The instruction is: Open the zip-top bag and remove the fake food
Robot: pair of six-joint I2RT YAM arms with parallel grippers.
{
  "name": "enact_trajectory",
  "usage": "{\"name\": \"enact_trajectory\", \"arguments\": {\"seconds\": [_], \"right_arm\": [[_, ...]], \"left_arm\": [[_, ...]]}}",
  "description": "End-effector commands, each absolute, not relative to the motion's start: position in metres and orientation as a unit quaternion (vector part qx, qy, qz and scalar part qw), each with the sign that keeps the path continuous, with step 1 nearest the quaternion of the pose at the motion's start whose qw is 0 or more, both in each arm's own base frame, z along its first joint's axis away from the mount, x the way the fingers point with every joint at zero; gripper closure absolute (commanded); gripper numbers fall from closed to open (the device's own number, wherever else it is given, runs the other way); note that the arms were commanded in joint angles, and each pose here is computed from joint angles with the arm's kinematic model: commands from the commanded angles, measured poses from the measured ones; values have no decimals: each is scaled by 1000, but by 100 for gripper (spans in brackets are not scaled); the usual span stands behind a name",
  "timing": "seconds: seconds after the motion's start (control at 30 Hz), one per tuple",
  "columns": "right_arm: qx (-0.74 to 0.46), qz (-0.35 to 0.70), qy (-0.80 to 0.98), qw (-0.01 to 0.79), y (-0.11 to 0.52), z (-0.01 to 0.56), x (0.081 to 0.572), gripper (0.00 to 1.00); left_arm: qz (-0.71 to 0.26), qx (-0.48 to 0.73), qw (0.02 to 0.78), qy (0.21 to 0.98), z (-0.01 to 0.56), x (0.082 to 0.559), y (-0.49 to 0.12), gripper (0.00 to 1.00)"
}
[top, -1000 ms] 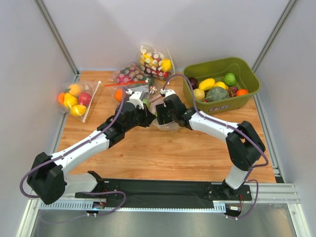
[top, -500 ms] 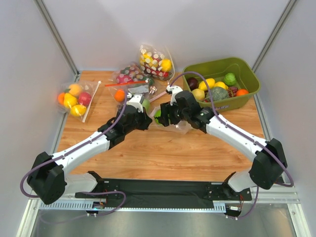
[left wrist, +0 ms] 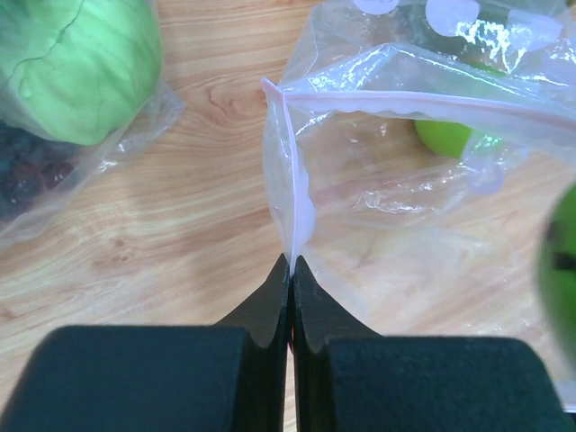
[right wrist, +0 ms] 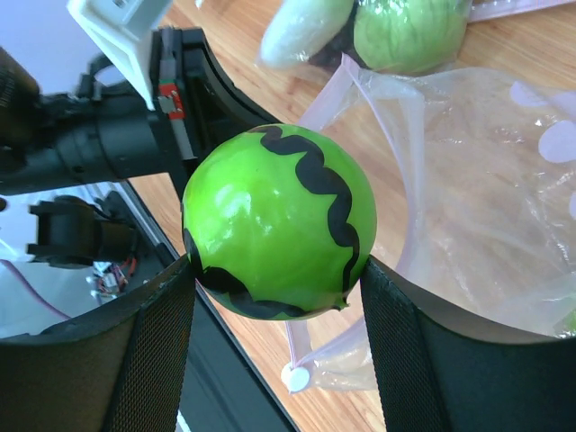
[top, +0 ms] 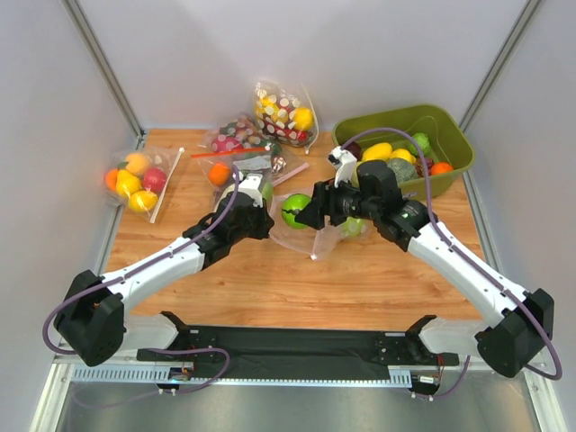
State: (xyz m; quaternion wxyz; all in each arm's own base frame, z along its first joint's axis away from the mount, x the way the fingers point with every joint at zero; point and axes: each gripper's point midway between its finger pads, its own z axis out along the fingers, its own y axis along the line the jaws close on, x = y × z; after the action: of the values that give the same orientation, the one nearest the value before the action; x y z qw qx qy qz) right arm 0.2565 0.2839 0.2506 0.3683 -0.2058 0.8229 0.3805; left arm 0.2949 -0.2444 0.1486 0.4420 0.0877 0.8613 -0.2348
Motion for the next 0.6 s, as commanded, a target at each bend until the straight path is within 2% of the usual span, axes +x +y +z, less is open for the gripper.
{"name": "enact_trajectory", "arguments": {"seconds": [0.0, 0.23, 0.4, 0.57], "right_arm": [[-200, 441, 783, 391, 286, 289, 252, 100], [-168, 412, 777, 446, 247, 310, 282, 100], [-100, 318, 796, 505, 183, 308, 340, 100], [-6, 251, 812, 527, 114, 298, 394, 100]], "left_arm": [[-222, 90, 453, 858, 155, 302, -241, 100], [-226, 103, 463, 851, 166, 298, -238, 100], [-236, 140, 479, 834, 197, 286, -235, 100], [-256, 178, 487, 816, 234, 266, -231, 100]]}}
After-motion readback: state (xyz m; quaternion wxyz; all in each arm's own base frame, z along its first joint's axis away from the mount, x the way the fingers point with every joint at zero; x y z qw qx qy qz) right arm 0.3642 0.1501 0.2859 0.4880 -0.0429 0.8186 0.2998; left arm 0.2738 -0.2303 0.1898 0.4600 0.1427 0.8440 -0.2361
